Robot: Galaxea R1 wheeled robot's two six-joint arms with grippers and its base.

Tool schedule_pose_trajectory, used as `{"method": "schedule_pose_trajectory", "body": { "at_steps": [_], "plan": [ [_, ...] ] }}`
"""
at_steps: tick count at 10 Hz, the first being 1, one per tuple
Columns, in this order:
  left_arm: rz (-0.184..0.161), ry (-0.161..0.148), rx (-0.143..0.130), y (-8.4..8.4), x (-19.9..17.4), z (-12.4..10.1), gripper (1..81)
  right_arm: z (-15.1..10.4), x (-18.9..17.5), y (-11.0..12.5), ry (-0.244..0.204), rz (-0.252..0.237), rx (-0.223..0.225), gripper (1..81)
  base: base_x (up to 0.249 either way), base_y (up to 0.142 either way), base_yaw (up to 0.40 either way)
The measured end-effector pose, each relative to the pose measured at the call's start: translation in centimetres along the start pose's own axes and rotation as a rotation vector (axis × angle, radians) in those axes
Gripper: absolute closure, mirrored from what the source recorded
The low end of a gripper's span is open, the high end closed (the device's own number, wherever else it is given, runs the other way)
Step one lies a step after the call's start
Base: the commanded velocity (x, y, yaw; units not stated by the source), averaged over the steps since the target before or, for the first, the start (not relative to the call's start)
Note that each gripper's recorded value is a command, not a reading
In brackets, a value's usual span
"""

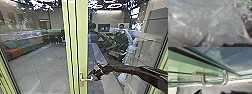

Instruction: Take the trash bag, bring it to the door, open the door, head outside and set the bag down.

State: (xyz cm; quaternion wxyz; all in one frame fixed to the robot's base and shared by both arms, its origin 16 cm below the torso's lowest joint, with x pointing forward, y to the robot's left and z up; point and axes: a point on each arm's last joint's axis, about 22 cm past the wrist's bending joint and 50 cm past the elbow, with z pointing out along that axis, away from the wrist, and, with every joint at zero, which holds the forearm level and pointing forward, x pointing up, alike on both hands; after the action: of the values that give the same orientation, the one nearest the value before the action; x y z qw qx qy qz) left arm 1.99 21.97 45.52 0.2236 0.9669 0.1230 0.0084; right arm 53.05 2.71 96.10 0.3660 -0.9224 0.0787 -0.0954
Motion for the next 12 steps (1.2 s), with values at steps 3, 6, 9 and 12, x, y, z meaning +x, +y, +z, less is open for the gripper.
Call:
{"method": "schedule_pose_trajectory", "body": {
  "at_steps": [3, 6, 9, 12],
  "plan": [
    [0.000, 0.005, 0.001, 0.0, 0.4, 0.0, 81.1, 0.2, 2.8, 1.2, 0.051, 0.047, -0.023, 1.0, 0.000, 0.000, 0.000],
    [-0.001, 0.004, 0.001, 0.0, 0.3, 0.0, 81.1, 2.1, 2.9, 0.9, 0.053, 0.071, -0.042, 1.0, 0.000, 0.000, 0.000],
    [-0.004, 0.004, 0.001, 0.0, 0.3, 0.0, 81.1, 2.2, 4.5, 1.7, 0.081, 0.123, -0.060, 1.0, 0.000, 0.000, 0.000],
    [-0.006, 0.004, 0.001, 0.0, 0.3, 0.0, 81.1, 3.2, 4.6, 1.2, 0.078, 0.163, -0.066, 1.0, 0.000, 0.000, 0.000]
  ]
}}
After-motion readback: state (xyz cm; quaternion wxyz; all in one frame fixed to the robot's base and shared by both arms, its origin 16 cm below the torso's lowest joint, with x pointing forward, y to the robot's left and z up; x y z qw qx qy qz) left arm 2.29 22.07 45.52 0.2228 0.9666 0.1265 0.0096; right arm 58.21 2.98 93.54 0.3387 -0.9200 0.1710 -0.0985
